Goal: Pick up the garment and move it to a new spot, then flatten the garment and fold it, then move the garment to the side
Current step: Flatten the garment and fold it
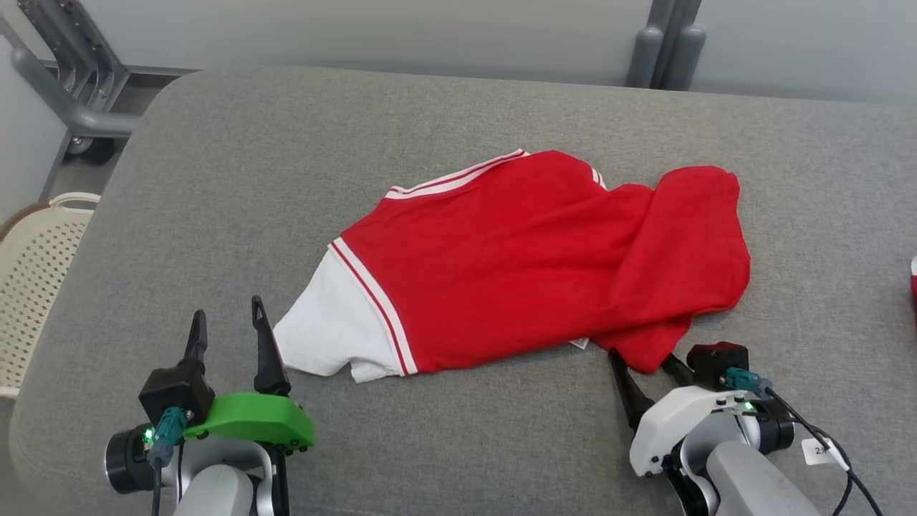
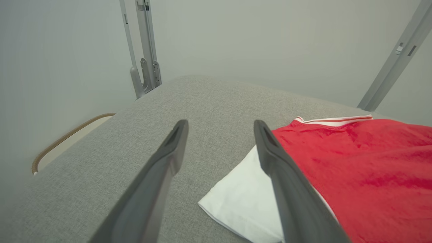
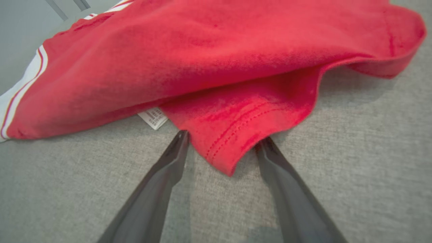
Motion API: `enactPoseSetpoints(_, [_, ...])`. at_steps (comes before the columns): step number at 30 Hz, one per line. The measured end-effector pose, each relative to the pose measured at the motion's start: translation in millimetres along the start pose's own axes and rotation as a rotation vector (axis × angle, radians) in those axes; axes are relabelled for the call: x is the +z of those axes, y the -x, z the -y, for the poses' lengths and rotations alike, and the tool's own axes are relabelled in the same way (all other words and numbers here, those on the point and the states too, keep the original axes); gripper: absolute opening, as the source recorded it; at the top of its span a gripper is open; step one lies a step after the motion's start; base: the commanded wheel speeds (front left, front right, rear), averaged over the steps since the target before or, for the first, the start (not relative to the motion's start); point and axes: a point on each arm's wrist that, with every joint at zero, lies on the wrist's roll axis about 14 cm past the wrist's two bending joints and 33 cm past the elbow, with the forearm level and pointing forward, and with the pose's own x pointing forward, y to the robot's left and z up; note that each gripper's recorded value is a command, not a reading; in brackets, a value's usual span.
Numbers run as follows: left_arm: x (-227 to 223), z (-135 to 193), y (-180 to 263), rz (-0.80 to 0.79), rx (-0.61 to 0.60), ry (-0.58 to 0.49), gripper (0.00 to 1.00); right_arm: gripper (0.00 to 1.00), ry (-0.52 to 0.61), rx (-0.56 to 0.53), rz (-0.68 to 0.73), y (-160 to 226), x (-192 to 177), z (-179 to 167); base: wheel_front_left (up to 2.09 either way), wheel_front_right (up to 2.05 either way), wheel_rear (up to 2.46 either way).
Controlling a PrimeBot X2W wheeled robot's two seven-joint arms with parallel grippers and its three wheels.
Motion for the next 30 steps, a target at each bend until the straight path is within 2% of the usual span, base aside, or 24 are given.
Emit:
enactPoseSetpoints(2, [0.1,-2.5,0.8,0.001,0.008,-0.002,1.0,1.0,0.004,0.01,-0.005,-6.9,1.0,-2.4,0.0,0.0,0.0])
enactPoseSetpoints(3, [0.0,-3.4,1.3,0.002,0.011,-0.003,1.0,0.45,0.009,0.017,-0.005,-12.2,2.3,-4.0,0.0,0.0,0.0])
enactPoseSetpoints(4, [-0.2,-3.6,1.4,0.002,0.014,-0.002,1.0,0.26,0.011,0.019,-0.004,-14.5,3.3,-4.3,0.0,0.0,0.0])
enactPoseSetpoints(5, [-0.1,-3.4,1.3,0.004,0.015,-0.003,1.0,0.0,0.01,0.018,0.0,-16.1,4.7,-3.9,0.0,0.0,0.0])
enactPoseSetpoints(11, [-4.2,6.5,1.7,-0.004,-0.016,-0.002,1.0,0.0,-0.009,-0.007,0.04,-13.3,14.3,5.1,0.0,0.0,0.0])
enactPoseSetpoints(15, [-8.4,20.3,-0.1,-0.014,-0.056,-0.001,1.0,0.0,-0.004,-0.054,0.086,-1.6,26.7,28.1,0.0,0.0,0.0])
enactPoseSetpoints(23, [-17.5,56.3,-4.3,-0.036,-0.151,0.009,1.0,0.0,0.016,-0.17,0.082,48.6,31.5,80.3,0.0,0.0,0.0])
enactPoseSetpoints(30, [-24.7,85.3,-6.7,-0.053,-0.231,0.006,1.0,0.0,-0.039,-0.275,0.009,96.1,18.6,109.8,0.0,0.0,0.0])
